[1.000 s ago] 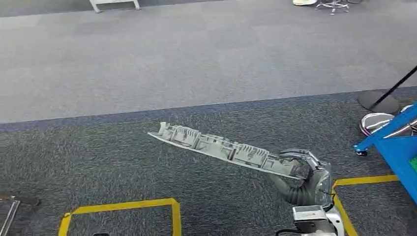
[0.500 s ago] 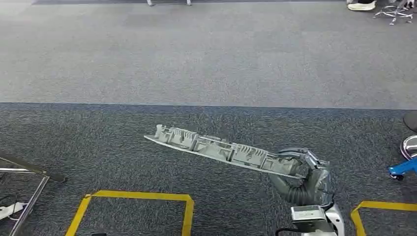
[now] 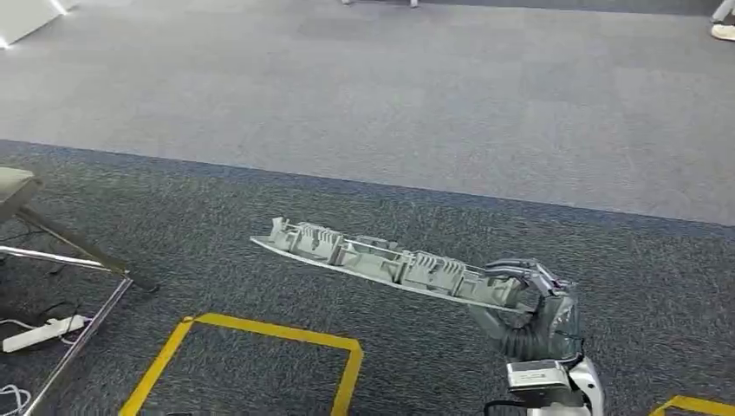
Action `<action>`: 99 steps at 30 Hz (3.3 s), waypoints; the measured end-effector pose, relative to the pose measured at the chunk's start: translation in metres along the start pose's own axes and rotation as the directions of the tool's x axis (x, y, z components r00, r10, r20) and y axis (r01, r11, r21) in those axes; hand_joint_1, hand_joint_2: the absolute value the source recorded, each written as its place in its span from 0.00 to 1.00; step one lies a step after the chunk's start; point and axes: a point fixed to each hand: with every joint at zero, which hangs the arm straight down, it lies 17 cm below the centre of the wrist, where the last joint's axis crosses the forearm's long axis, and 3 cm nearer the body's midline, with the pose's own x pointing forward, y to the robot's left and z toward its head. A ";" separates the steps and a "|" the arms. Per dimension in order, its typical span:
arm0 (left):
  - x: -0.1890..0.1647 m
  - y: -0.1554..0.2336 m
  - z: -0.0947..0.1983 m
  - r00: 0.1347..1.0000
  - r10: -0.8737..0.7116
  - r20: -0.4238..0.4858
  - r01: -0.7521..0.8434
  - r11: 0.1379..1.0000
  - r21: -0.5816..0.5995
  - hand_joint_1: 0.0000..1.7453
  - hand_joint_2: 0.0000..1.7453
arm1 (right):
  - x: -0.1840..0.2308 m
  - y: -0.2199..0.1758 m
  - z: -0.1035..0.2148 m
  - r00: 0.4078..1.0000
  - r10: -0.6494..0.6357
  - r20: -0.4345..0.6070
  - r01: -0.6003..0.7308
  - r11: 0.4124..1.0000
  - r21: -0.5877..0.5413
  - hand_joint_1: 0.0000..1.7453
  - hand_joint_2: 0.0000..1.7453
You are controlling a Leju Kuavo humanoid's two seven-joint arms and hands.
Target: Take the parts from the cabinet and place them on the table.
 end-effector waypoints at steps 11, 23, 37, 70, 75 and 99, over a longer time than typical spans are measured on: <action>0.000 0.000 0.000 1.000 -0.013 0.002 0.013 1.000 -0.003 0.00 1.00 | 0.001 0.003 0.001 1.000 -0.001 -0.004 0.001 1.000 0.013 1.00 1.00; 0.000 0.001 0.000 1.000 -0.022 0.005 0.022 1.000 -0.006 0.00 1.00 | 0.004 0.005 0.000 1.000 0.000 0.005 0.000 1.000 0.018 1.00 1.00; 0.004 -0.002 -0.002 0.999 -0.036 0.016 0.036 0.999 -0.010 0.00 1.00 | 0.009 0.008 -0.003 0.999 0.004 0.032 -0.004 1.000 0.030 1.00 1.00; 0.008 -0.002 -0.004 0.997 -0.067 0.024 0.068 0.997 -0.030 0.00 1.00 | 0.061 0.059 -0.008 0.974 -0.021 0.226 -0.017 0.986 0.166 1.00 1.00; 0.009 -0.003 -0.005 0.998 -0.066 0.025 0.066 0.997 -0.031 0.00 1.00 | 0.059 0.055 -0.011 0.975 -0.013 0.221 -0.019 0.990 0.143 1.00 1.00; 0.004 -0.007 0.000 0.997 -0.075 0.029 0.076 0.997 -0.031 0.00 1.00 | 0.062 -0.001 -0.039 0.974 0.023 0.225 0.005 0.992 -0.123 1.00 1.00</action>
